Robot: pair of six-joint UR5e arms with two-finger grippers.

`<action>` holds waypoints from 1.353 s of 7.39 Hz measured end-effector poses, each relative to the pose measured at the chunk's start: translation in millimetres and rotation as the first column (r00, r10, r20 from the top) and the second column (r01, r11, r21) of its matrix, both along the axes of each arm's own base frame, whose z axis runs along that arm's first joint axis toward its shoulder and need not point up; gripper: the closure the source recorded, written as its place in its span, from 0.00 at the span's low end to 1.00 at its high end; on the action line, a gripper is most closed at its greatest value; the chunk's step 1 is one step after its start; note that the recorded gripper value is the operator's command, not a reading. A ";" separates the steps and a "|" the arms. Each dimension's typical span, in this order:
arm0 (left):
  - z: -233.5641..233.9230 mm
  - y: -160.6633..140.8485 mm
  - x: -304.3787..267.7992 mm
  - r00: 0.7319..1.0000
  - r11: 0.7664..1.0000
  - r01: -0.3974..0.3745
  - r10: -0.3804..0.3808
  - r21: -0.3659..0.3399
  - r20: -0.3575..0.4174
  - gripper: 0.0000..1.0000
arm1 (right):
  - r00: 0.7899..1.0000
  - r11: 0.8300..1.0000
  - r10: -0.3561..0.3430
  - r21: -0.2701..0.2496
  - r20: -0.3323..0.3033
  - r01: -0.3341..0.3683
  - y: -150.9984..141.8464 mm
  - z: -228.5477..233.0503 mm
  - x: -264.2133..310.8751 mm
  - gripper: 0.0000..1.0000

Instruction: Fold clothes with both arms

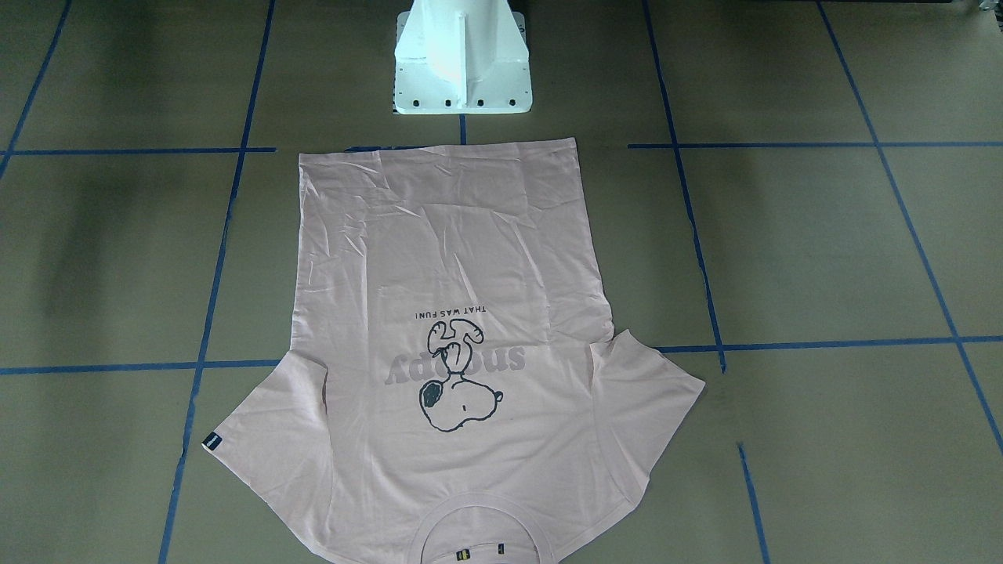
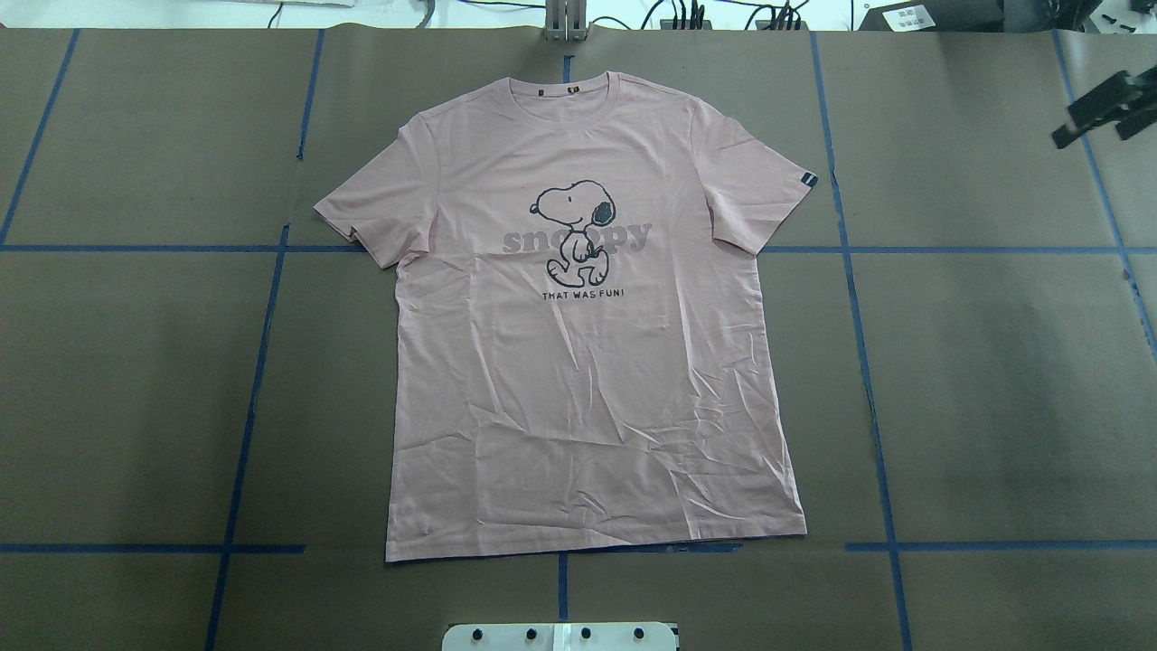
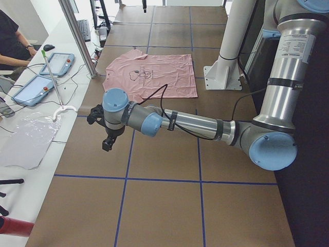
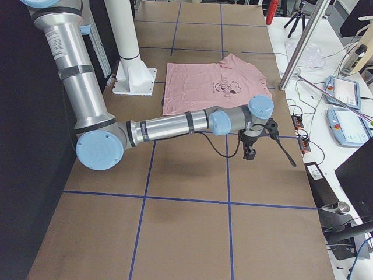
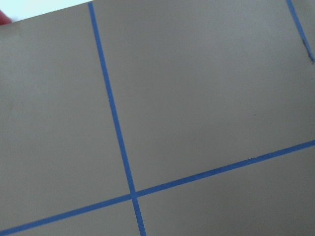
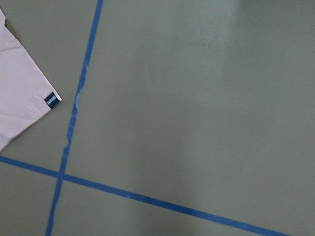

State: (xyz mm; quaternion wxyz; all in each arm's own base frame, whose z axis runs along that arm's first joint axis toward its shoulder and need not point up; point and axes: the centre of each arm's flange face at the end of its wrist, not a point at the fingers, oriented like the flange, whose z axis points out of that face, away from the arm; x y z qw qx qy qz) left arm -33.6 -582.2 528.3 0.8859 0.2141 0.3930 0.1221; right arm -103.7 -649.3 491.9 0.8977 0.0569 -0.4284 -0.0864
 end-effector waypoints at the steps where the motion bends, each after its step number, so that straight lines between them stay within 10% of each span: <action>1: -1.7 -3.5 4.9 1.000 1.000 0.002 -0.002 0.020 -0.007 0.00 | 1.000 0.999 0.026 -0.021 0.010 -0.026 -21.9 -15.4 -46.4 0.00; 10: 3.7 -11.1 20.7 0.999 0.999 0.032 -0.033 -0.021 -0.036 0.00 | 0.977 0.972 0.214 0.100 -0.017 -0.211 -41.1 -42.9 -261.7 0.01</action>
